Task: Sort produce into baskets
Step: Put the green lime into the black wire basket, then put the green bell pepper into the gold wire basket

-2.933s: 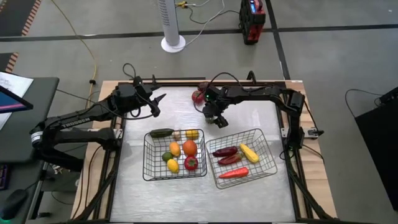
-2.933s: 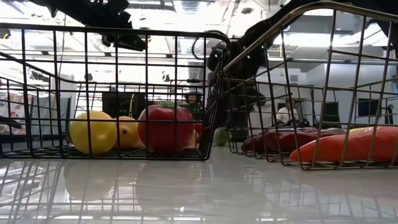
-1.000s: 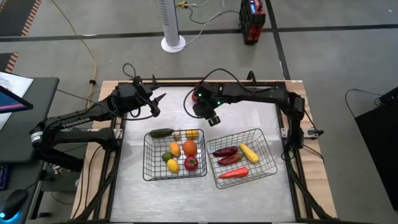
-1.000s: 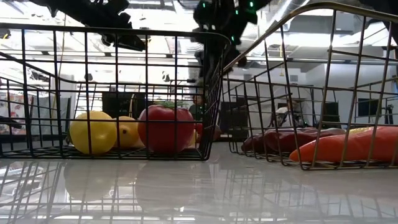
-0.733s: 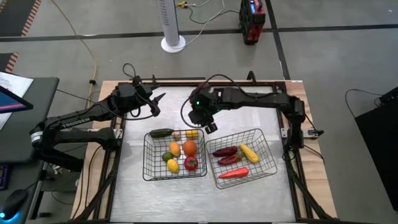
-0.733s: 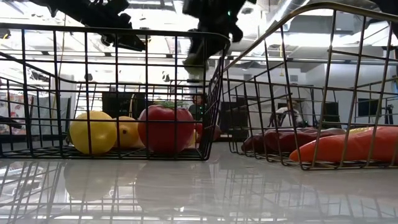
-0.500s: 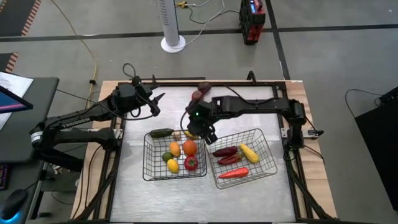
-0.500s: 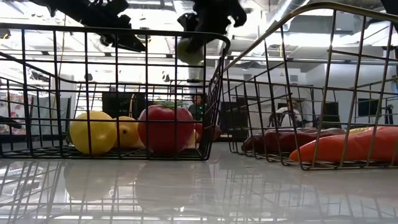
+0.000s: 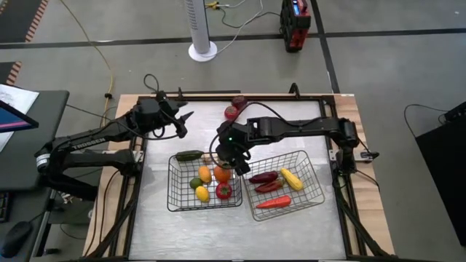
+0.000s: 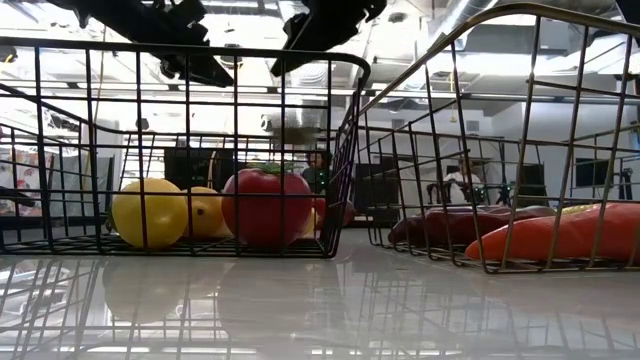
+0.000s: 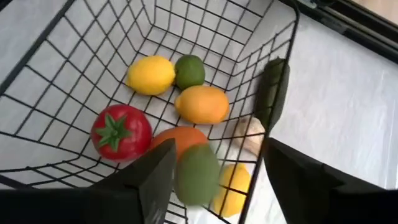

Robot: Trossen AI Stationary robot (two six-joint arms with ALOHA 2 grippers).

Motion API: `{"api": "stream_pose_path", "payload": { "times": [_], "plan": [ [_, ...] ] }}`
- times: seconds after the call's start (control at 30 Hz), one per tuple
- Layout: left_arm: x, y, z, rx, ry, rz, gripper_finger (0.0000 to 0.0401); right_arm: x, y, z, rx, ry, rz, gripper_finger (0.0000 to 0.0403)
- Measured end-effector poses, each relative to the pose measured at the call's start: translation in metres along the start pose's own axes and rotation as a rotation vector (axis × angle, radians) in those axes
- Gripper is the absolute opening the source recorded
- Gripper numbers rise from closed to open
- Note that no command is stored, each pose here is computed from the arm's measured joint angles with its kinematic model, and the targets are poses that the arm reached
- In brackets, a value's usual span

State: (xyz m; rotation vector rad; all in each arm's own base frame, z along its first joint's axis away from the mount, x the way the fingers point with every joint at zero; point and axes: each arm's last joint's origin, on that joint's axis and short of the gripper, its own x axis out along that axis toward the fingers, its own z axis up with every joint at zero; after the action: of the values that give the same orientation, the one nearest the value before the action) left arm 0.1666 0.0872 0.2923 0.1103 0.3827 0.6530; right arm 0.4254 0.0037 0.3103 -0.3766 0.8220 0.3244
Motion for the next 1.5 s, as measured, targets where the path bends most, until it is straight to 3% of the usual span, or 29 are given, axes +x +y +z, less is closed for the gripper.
{"api": "stream_pose_path", "payload": {
  "times": [0.27,0.4,0.53,0.87,1.03,1.13,1.33,1.5],
  "plan": [
    [0.000,-0.005,-0.003,0.004,0.018,-0.141,0.0190,-0.003,-0.021,-0.015,0.064,0.043,-0.023,0.0276],
    [0.001,-0.008,-0.014,0.081,0.068,-0.197,0.0190,-0.011,-0.050,-0.038,0.193,0.089,-0.052,0.0277],
    [0.005,-0.013,-0.030,0.149,0.095,-0.265,0.0190,-0.025,-0.065,-0.058,0.263,0.013,-0.113,0.0276],
    [0.007,-0.015,-0.037,0.064,0.104,-0.263,0.0190,-0.113,-0.041,-0.100,0.314,-0.362,-0.436,0.0276],
    [0.009,-0.012,-0.037,0.010,0.120,-0.166,0.0190,-0.131,-0.020,-0.122,0.331,-0.469,-0.485,0.0276],
    [0.012,-0.013,-0.040,-0.012,0.152,-0.166,0.0190,-0.137,-0.012,-0.128,0.324,-0.498,-0.501,0.0276],
    [0.024,-0.011,-0.057,-0.059,0.470,-0.288,0.0190,-0.146,-0.007,-0.128,0.301,-0.544,-0.520,0.0276],
    [0.038,-0.012,-0.071,0.048,0.692,-0.420,0.0190,-0.154,-0.003,-0.124,0.279,-0.588,-0.533,0.0276]
  ]
}}
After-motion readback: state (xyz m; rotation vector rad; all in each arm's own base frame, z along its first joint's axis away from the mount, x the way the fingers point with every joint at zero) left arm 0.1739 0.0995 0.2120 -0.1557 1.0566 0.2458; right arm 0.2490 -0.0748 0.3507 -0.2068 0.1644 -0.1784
